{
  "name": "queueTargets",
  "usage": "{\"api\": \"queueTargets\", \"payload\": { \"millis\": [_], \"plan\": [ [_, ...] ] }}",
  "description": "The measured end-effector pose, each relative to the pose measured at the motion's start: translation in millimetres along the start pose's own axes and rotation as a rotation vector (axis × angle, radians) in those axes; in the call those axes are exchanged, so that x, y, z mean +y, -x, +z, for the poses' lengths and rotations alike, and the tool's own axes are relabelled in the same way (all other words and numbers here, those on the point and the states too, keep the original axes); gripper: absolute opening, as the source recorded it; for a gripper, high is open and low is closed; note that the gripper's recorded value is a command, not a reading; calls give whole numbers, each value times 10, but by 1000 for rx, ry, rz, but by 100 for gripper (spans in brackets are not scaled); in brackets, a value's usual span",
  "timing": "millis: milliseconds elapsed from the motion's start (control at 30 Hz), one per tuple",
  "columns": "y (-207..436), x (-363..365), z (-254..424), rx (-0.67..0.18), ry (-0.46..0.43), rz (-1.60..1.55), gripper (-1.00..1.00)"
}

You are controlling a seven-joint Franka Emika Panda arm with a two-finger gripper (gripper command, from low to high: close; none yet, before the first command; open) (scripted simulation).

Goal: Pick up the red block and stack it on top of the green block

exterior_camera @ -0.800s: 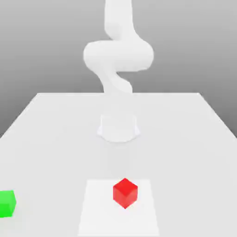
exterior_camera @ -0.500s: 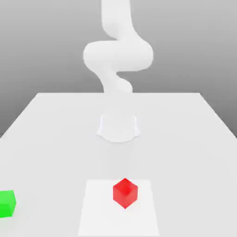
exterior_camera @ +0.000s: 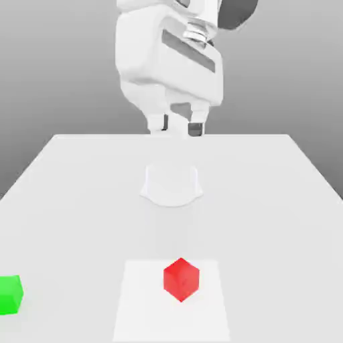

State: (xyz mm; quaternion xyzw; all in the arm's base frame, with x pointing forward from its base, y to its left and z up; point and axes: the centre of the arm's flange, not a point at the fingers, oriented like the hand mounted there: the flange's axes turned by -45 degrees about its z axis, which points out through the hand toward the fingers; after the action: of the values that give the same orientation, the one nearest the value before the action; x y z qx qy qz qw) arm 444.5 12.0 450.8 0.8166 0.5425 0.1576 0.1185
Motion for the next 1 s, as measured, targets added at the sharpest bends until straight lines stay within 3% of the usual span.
{"api": "queueTargets", "payload": {
  "millis": [433,833,1000],
  "plan": [
    [181,-580,1124,-16,-199,-578,0],
    [420,-1340,1913,86,-388,-1103,0],
    [495,-1535,2322,103,-406,-1152,0]
  ]
}}
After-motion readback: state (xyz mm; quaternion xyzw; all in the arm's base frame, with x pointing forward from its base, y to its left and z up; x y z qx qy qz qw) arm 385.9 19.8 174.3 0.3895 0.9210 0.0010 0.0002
